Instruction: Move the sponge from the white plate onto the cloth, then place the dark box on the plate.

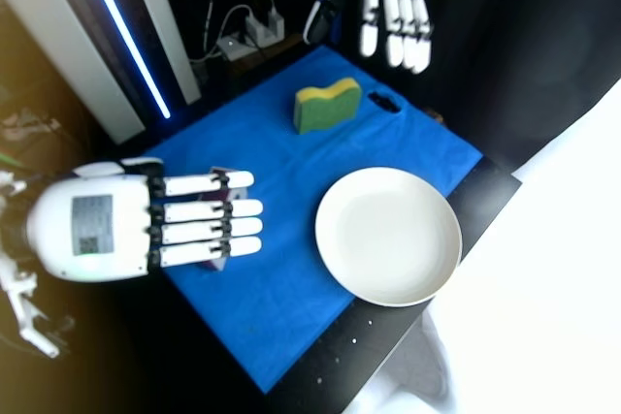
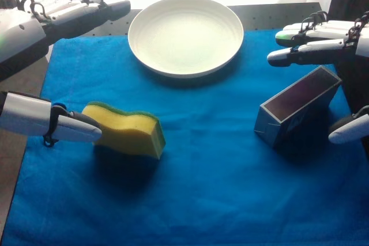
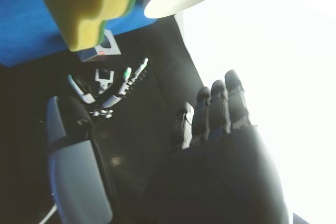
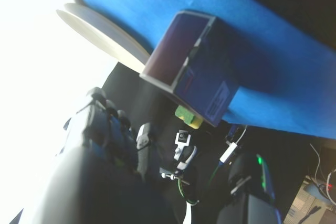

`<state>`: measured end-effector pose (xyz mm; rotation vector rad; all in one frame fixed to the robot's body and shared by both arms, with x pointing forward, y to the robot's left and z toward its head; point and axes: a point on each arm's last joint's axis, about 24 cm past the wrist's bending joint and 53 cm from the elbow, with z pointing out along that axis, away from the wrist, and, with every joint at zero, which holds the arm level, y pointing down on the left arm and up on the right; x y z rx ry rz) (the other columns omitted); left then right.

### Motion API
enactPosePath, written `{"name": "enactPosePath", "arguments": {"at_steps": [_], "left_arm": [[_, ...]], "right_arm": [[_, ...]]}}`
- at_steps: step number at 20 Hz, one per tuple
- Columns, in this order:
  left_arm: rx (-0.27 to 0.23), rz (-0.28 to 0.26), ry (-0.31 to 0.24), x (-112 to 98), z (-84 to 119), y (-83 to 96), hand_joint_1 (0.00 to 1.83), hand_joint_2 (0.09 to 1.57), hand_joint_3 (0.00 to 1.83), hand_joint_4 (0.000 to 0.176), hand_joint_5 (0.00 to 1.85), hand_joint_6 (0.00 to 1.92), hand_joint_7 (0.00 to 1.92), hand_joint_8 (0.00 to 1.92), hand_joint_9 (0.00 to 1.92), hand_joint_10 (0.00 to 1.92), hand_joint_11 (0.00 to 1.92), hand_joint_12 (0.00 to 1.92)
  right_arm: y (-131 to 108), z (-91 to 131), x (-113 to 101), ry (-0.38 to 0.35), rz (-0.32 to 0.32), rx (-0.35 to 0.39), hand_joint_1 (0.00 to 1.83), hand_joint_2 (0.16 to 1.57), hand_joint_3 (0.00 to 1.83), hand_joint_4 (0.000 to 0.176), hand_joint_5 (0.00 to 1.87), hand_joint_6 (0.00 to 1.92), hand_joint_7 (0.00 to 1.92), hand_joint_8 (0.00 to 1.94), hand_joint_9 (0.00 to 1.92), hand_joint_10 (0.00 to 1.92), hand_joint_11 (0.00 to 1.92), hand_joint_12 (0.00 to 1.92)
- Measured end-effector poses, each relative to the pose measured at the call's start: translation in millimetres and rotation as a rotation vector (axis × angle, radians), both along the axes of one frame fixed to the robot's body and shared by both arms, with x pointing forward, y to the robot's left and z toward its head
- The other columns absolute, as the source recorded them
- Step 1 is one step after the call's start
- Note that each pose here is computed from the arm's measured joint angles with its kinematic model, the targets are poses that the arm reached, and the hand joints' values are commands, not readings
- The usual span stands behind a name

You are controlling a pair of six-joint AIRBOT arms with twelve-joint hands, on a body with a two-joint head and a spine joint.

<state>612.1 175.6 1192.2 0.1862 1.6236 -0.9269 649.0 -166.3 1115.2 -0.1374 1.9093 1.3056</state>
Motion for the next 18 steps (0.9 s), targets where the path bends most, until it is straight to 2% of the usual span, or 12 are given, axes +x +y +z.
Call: {"name": "enactPosePath", "arguments": {"at_steps": [2,4,5,8,11,12,13,14,15,16,17,18], "left_arm": [[-0.008,0.007,0.005,-1,-2,2.4,0.81,0.78,0.00,0.148,0.04,0.00,0.10,0.00,0.10,0.01,0.00,0.48],[-0.025,0.023,0.016,-1,-4,6.4,0.83,0.77,0.00,0.175,0.04,0.00,0.09,0.00,0.12,0.01,0.00,0.62],[-0.027,0.031,0.022,-1,-6,8.9,0.87,0.76,0.00,0.176,0.04,0.00,0.09,0.00,0.13,0.01,0.00,0.68],[-0.036,0.051,0.039,0,-11,13.7,0.87,0.78,0.00,0.171,0.04,0.00,0.08,0.00,0.13,0.00,0.00,0.78],[-0.051,0.051,0.030,0,-8,13.2,0.88,0.77,0.00,0.160,0.05,0.00,0.09,0.00,0.12,0.01,0.00,0.71],[-0.055,0.052,0.027,0,-7,13.6,0.87,0.78,0.00,0.157,0.04,0.00,0.09,0.00,0.12,0.01,0.00,0.68],[-0.057,0.056,0.028,1,-7,14.3,0.89,0.78,0.00,0.162,0.03,0.00,0.09,0.00,0.13,0.00,0.00,0.64],[-0.060,0.057,0.031,1,-8,14.3,0.89,0.79,0.00,0.169,0.04,0.00,0.10,0.00,0.13,0.00,0.00,0.59],[-0.064,0.057,0.032,1,-8,14.0,0.89,0.79,0.00,0.169,0.04,0.00,0.10,0.00,0.13,0.00,0.00,0.59],[-0.071,0.061,0.045,0,-13,13.7,0.89,0.81,0.01,0.162,0.04,0.00,0.11,0.00,0.14,0.00,0.00,0.56],[-0.059,0.062,0.062,-2,-21,14.7,0.87,0.83,0.00,0.165,0.03,0.00,0.09,0.00,0.08,0.01,0.00,0.27],[-0.047,0.064,0.076,-3,-26,15.9,0.87,0.83,0.00,0.165,0.03,0.00,0.09,0.00,0.08,0.01,0.00,0.27]], "right_arm": [[-1,-8,4,0.006,-0.011,-0.022,0.84,0.90,0.01,0.172,0.24,0.01,0.08,0.02,0.01,0.00,0.05,0.03],[-1,-14,7,0.019,-0.021,-0.032,0.85,0.93,0.01,0.176,0.25,0.00,0.15,0.01,0.05,0.01,0.09,0.07],[1,-17,8,0.026,-0.020,-0.031,0.88,0.94,0.00,0.146,0.32,0.00,0.20,0.00,0.09,0.01,0.11,0.10],[2,-24,10,0.048,-0.020,-0.033,0.92,0.98,0.00,0.022,0.52,0.00,0.40,0.00,0.35,0.01,0.00,0.93],[6,-24,13,0.049,-0.020,-0.023,0.93,1.01,0.00,0.024,0.64,0.01,0.55,0.01,0.52,0.04,0.10,1.07],[7,-25,13,0.047,-0.017,-0.025,0.98,0.99,0.00,0.000,0.72,0.01,0.64,0.02,0.61,0.05,0.17,1.09],[9,-26,13,0.048,-0.013,-0.025,1.08,0.98,0.00,0.000,0.89,0.04,0.80,0.07,0.79,0.14,0.37,1.13],[12,-25,13,0.047,-0.010,-0.021,1.07,1.08,0.00,0.061,1.03,0.86,0.99,0.16,0.88,0.44,0.48,1.34],[12,-25,13,0.047,-0.010,-0.020,1.07,1.08,0.00,0.061,1.03,0.86,0.99,0.16,0.88,0.44,0.48,1.34],[13,-25,13,0.047,-0.010,-0.018,1.20,1.10,0.00,0.000,1.11,0.77,0.89,0.96,0.86,0.70,0.53,1.41],[13,-24,14,0.046,-0.008,-0.018,1.19,1.05,0.00,0.000,1.16,0.67,1.03,1.20,1.04,1.44,0.97,1.76],[13,-22,15,0.044,-0.012,-0.012,1.19,1.05,0.00,0.000,1.16,0.67,1.03,1.20,1.04,1.44,0.97,1.76]]}}
